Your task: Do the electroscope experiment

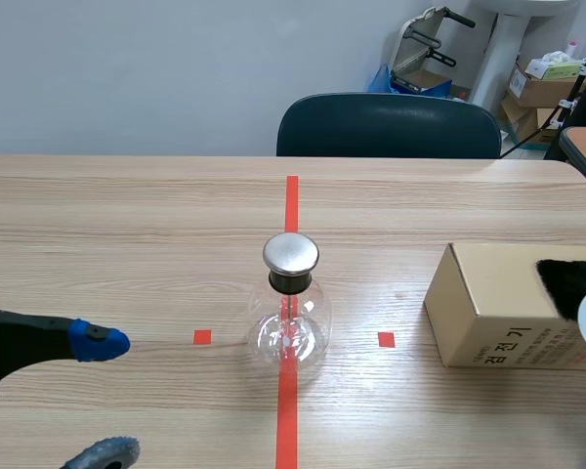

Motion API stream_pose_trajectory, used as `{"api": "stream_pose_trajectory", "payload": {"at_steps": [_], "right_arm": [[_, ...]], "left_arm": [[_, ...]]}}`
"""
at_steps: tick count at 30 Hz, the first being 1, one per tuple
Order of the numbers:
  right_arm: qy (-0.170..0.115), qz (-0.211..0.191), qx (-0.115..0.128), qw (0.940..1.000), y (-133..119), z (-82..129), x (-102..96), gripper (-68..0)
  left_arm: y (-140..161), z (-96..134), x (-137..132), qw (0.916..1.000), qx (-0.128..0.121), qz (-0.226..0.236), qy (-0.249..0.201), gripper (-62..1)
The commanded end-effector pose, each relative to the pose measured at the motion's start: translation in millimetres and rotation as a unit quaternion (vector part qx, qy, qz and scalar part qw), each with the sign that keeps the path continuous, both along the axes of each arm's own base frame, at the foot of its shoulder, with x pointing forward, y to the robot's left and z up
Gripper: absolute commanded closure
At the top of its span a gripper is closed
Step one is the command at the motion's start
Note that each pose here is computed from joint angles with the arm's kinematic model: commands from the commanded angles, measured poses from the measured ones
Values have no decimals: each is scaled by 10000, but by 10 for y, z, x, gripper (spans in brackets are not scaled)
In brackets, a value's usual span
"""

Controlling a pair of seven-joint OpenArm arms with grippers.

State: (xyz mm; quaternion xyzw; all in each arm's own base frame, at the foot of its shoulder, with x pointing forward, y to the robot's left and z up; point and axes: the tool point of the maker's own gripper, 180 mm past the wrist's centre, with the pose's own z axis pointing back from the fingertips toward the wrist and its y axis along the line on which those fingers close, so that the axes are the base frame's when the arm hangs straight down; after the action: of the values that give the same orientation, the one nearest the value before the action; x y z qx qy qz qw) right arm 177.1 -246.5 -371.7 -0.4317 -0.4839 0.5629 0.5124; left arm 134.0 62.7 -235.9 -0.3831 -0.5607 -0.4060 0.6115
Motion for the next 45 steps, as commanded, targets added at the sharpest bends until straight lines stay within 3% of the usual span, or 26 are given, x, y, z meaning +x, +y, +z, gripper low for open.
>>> {"api": "stream_pose_trajectory", "payload": {"at_steps": [1, 5, 15, 17, 20, 22, 26, 29, 37, 45], "right_arm": [[-173, 51, -207, 9996, -36, 74, 9, -17], [-212, 24, -210, 9996, -47, 96, 23, -17], [-892, -245, -431, 9948, -154, 541, 270, -17], [-1056, -237, -482, 9930, -143, 656, 322, -17], [-1289, -237, -534, 9899, -125, 826, 402, -17], [-1387, -231, -529, 9886, -95, 912, 455, -17], [-1545, -200, -516, 9864, 11, 1035, 541, -17], [-1621, -177, -455, 9856, 117, 1120, 596, -17], [-1899, -117, -409, 9809, 442, 1326, 742, -17], [-1899, 52, -360, 9811, 801, 1311, 792, -18]], "left_arm": [[-56, 89, -14, 9998, -197, -27, -25, -394], [-56, 89, -14, 9998, -197, -27, -25, -394], [-60, 98, -1, 9998, -208, -20, -55, -385], [-67, 99, 2, 9997, -223, -10, -58, -330], [-101, 87, 39, 9995, -240, 128, -129, -192], [-129, 20, 83, 9993, -117, 290, -215, -130], [-204, -163, 182, 9983, 210, 406, -373, -107], [-210, -288, 323, 9967, 358, 596, -420, -40], [-206, -554, 734, 9920, 530, 1037, -478, -40], [-221, -752, 1028, 9899, 572, 1216, -455, -40]]}}
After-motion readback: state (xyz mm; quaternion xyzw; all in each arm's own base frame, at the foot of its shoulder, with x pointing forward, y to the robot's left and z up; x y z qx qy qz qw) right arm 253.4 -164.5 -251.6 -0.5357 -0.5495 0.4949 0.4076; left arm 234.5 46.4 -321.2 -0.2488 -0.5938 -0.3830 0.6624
